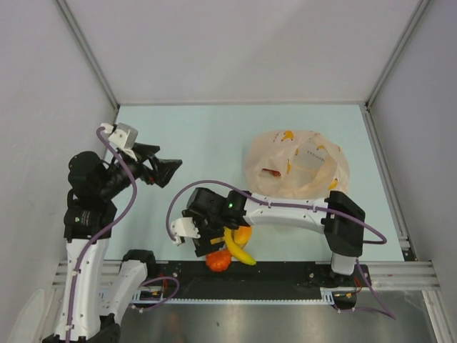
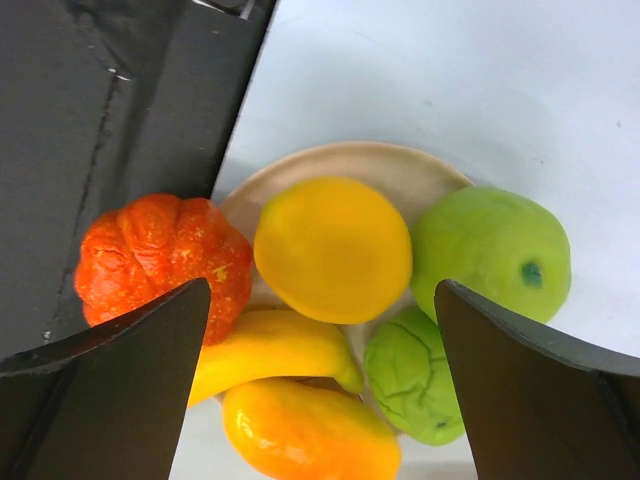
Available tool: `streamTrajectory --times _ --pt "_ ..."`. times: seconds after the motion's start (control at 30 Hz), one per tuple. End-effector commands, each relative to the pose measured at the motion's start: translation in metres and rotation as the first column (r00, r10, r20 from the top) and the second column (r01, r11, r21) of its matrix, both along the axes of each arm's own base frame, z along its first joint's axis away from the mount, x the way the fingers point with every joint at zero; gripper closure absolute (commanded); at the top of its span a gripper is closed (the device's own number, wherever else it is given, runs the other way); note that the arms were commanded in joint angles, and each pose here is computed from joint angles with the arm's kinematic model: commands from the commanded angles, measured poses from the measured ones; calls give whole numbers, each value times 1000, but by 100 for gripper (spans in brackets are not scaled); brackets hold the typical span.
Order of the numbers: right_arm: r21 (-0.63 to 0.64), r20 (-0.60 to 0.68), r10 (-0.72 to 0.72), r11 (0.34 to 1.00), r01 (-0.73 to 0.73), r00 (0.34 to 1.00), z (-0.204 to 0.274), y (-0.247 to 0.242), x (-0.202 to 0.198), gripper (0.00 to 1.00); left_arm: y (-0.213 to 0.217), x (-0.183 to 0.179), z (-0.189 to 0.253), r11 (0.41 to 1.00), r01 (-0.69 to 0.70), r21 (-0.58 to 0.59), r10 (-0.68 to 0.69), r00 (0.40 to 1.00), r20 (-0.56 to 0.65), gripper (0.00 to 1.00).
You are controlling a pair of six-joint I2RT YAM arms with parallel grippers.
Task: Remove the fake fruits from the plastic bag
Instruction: Place the fake fruit on the plate.
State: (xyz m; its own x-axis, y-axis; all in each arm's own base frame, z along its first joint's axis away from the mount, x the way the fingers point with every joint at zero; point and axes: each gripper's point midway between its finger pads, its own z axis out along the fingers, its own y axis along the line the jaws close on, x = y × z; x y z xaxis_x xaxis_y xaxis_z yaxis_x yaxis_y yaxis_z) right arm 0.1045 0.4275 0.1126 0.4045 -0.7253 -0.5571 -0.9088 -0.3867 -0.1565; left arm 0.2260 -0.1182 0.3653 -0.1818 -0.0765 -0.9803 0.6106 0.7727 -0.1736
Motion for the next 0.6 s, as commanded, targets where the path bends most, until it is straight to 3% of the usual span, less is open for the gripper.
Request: streamTrajectory --times 0.0,0.2,0.4,0.57 --pt "58 40 -59 997 56 997 19 2 17 0 -5 6 3 999 28 -32 -28 1000 -1 7" --pt "94 -33 13 996 -9 999 49 -18 -10 0 -7 11 0 998 42 -41 -43 999 -16 7" --pt "101 -109 139 987 -128 984 35 -34 -56 0 -7 19 -16 998 31 -50 -34 998 -56 8" --pt "162 -55 205 968 -194 977 25 -29 -62 0 -7 23 -26 999 31 -41 -35 995 -89 8"
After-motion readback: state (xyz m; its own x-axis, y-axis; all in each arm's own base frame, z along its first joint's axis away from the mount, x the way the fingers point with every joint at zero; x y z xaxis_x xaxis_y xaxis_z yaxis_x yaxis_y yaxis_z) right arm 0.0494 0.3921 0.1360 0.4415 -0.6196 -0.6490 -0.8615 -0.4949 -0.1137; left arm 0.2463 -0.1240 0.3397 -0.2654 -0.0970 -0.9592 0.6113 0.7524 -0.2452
